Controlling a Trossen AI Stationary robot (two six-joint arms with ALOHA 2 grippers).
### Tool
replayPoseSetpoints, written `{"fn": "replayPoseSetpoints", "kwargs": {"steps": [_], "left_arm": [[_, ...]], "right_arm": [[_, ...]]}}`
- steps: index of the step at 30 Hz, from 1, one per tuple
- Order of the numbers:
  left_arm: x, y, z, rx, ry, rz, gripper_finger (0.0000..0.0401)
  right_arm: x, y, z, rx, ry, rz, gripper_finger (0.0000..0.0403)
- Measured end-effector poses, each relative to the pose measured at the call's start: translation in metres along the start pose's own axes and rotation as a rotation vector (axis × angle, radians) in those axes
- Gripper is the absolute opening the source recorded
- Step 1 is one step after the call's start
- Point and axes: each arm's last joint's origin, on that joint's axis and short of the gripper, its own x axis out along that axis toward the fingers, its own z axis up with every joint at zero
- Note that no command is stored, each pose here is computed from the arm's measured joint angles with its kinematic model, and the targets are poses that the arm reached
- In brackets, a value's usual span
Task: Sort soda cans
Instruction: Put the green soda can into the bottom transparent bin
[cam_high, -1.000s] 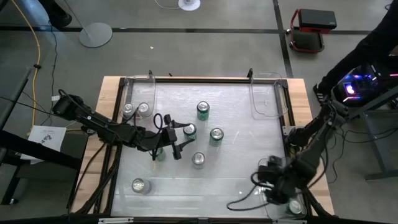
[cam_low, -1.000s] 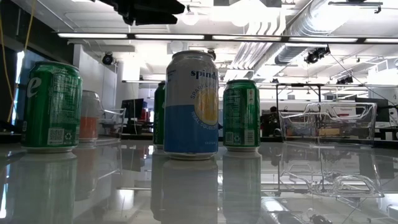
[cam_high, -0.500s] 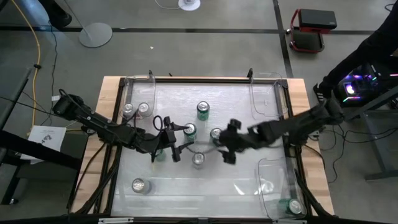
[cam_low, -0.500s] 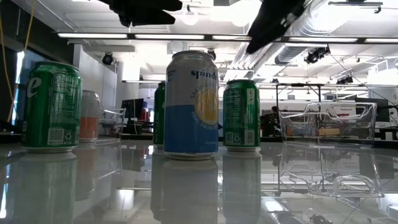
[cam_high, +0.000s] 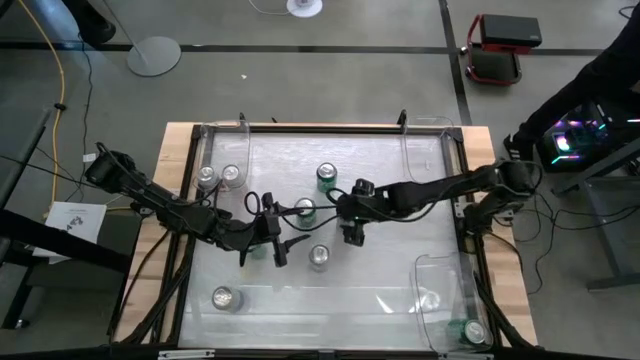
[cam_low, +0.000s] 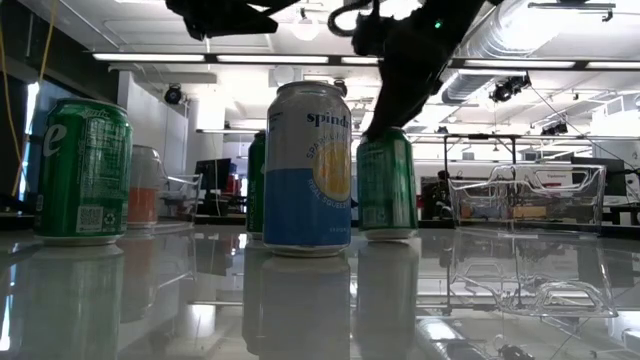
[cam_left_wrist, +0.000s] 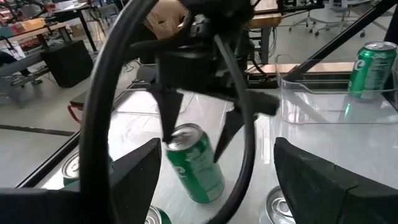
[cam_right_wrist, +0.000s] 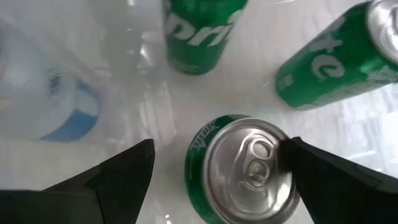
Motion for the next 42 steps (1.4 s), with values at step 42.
{"fn": "replayPoseSetpoints", "kwargs": {"steps": [42], "left_arm": [[-0.001,-0.001,-0.002,-0.006,0.019,-0.010,0.0287]], "right_arm": [[0.020,0.002,-0.008,-0.008,0.096,0.061,0.0320]]}}
